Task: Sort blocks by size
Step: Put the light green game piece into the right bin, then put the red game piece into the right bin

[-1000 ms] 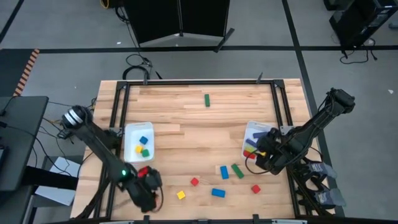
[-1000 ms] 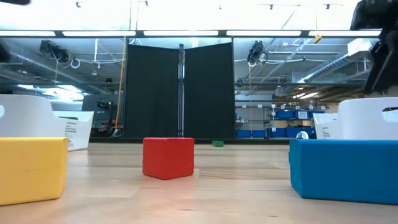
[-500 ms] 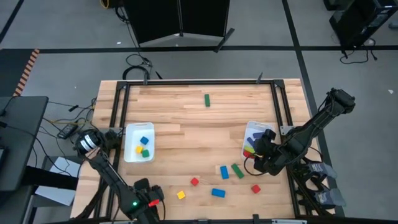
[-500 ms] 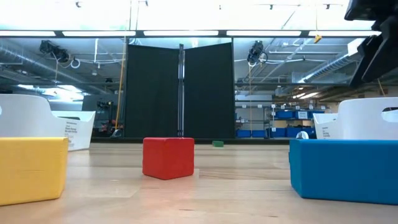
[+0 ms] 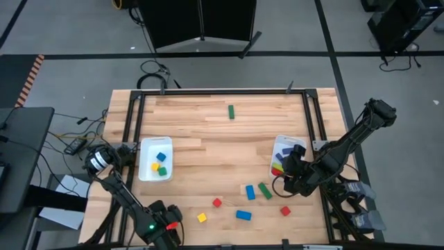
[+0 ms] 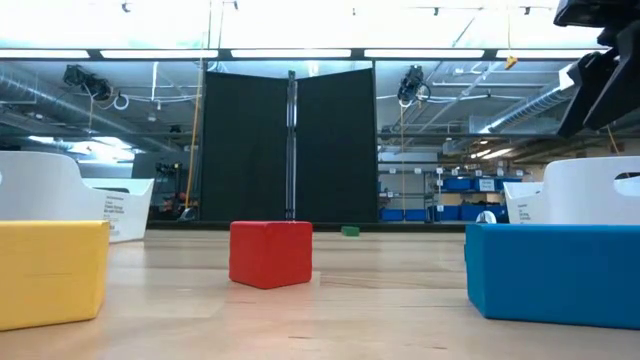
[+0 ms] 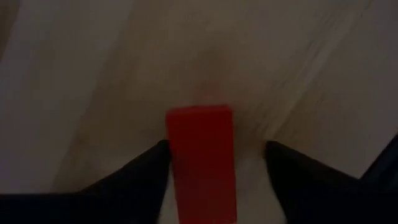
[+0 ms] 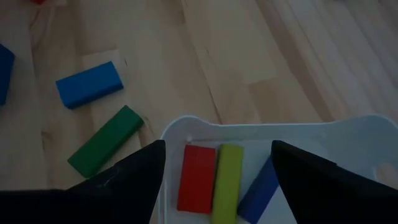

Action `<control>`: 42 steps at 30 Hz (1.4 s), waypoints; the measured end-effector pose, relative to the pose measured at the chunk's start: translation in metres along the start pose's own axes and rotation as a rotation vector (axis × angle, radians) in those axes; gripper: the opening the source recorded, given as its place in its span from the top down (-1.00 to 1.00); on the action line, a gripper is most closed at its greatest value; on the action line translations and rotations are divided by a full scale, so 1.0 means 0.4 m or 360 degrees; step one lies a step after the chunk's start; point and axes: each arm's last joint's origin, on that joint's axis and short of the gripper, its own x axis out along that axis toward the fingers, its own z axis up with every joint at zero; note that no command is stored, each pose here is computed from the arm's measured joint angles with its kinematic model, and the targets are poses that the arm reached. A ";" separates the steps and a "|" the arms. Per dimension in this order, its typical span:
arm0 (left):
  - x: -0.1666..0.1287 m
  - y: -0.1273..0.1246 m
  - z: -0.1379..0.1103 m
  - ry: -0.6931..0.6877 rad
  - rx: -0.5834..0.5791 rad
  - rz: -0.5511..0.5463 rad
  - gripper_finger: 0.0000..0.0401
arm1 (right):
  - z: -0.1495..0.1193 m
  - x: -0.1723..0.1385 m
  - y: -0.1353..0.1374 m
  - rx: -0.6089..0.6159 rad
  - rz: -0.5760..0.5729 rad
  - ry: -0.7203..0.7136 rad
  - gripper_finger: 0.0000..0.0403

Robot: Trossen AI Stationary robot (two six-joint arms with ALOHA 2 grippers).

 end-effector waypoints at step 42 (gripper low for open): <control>-0.003 0.081 1.087 -0.1802 0.0430 -0.0820 0.35 | 0.029 -0.300 0.020 -0.0272 0.0305 -0.0955 -0.43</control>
